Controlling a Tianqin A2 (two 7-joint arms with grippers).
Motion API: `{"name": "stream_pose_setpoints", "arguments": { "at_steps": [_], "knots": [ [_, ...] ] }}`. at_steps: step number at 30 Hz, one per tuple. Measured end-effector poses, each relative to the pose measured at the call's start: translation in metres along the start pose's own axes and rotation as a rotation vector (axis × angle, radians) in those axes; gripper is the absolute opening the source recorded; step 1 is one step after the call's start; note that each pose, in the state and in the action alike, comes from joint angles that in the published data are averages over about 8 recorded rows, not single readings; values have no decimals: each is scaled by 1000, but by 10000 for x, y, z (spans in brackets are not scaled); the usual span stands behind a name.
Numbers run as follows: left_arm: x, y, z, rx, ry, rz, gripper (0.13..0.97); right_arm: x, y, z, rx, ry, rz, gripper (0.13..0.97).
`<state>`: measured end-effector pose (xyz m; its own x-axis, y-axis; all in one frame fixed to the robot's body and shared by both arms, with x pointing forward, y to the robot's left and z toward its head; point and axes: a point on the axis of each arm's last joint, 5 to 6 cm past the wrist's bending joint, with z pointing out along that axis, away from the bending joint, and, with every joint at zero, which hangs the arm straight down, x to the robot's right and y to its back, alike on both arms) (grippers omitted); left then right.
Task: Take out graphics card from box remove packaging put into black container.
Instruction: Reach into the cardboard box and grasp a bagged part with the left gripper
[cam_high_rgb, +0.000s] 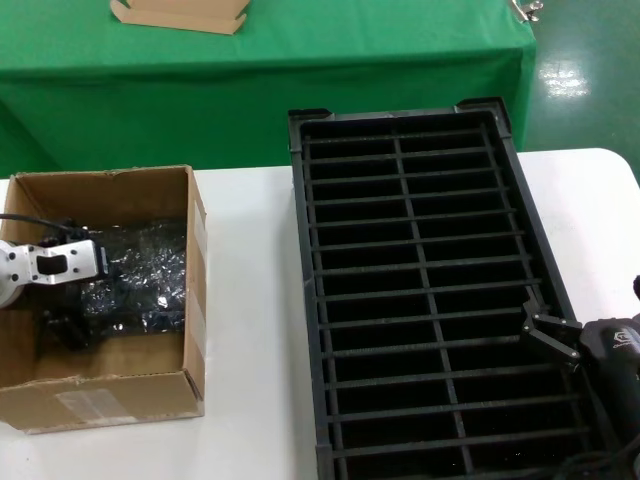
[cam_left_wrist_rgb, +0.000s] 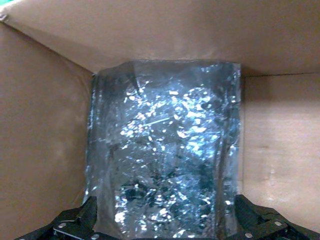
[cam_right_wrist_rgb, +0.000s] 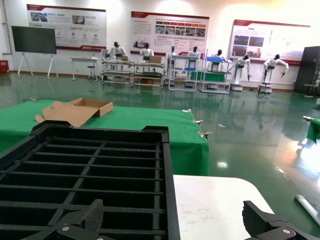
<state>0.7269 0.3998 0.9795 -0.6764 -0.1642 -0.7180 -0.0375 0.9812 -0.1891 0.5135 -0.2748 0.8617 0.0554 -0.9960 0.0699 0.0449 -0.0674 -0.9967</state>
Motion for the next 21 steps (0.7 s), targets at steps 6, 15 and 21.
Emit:
{"name": "stream_pose_setpoints", "arguments": {
  "at_steps": [6, 15, 21],
  "knots": [
    [-3, 39, -9, -10, -23, -14, 963, 0, 0, 0, 0, 0, 0, 966],
    [9, 74, -11, -18, -39, -30, 929, 0, 0, 0, 0, 0, 0, 966],
    [24, 84, 0, -26, -50, -39, 881, 0, 0, 0, 0, 0, 0, 966]
  ]
}}
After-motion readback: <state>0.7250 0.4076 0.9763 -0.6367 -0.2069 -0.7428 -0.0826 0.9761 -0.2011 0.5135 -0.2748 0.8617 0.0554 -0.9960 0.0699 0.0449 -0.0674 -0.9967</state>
